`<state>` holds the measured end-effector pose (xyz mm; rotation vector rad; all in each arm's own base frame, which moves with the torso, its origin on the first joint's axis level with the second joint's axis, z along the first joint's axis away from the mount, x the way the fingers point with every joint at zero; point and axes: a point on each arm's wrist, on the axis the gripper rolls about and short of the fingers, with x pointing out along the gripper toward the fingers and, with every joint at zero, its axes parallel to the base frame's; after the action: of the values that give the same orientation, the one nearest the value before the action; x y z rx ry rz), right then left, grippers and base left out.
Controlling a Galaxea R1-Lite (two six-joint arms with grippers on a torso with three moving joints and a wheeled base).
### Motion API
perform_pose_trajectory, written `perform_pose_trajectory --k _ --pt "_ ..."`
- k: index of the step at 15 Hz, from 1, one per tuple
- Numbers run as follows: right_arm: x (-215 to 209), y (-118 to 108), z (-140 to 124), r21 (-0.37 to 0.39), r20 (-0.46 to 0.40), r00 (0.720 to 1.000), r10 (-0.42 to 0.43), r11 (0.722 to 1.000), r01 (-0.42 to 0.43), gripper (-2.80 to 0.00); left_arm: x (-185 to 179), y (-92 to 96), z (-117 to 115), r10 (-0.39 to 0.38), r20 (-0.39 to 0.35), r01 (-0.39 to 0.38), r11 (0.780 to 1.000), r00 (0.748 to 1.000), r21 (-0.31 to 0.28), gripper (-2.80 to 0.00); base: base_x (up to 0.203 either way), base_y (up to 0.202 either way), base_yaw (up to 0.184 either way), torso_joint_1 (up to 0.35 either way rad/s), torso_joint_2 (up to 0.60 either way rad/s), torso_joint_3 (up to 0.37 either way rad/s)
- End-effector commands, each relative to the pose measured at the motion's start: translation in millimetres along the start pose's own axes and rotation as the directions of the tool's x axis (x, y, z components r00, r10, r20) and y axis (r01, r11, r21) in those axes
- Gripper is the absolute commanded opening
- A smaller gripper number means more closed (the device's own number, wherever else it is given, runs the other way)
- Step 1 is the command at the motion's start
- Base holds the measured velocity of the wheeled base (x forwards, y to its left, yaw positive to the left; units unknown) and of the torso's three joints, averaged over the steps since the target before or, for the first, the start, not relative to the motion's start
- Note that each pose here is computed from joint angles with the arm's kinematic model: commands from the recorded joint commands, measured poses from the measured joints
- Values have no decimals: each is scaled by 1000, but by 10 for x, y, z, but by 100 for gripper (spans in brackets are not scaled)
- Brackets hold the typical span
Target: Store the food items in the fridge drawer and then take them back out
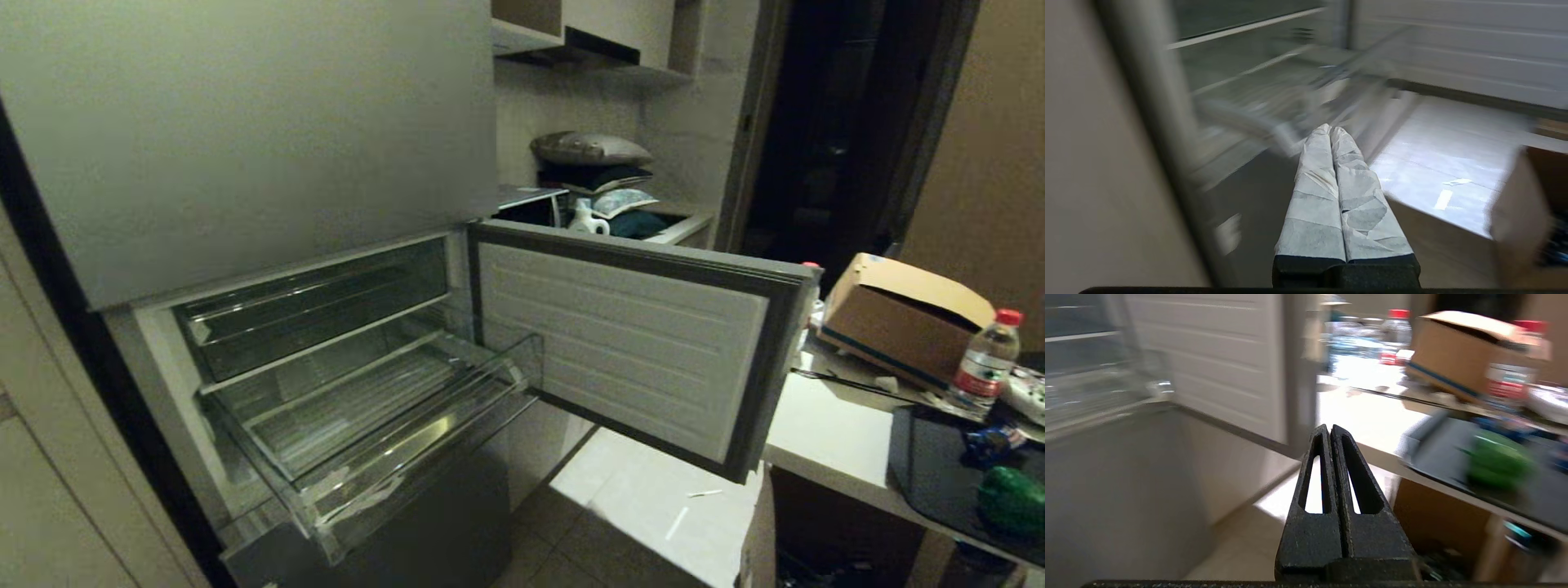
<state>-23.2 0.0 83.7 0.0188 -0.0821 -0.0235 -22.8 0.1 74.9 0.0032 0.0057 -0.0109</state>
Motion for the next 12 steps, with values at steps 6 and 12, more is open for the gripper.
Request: perform_pose_trajectory --k 6,12 --pt "17 0 -83 -19 -27 1000 5 1000 -6 -280 1 0 0 0 -2 0 1000 1000 0 -280 0 3 -95 1 1 1" --pt "67 7 302 -5 -72 997 -3 1000 3 -280 1 0 0 0 -2 0 1000 1000 0 -280 0 0 0 0 0 0"
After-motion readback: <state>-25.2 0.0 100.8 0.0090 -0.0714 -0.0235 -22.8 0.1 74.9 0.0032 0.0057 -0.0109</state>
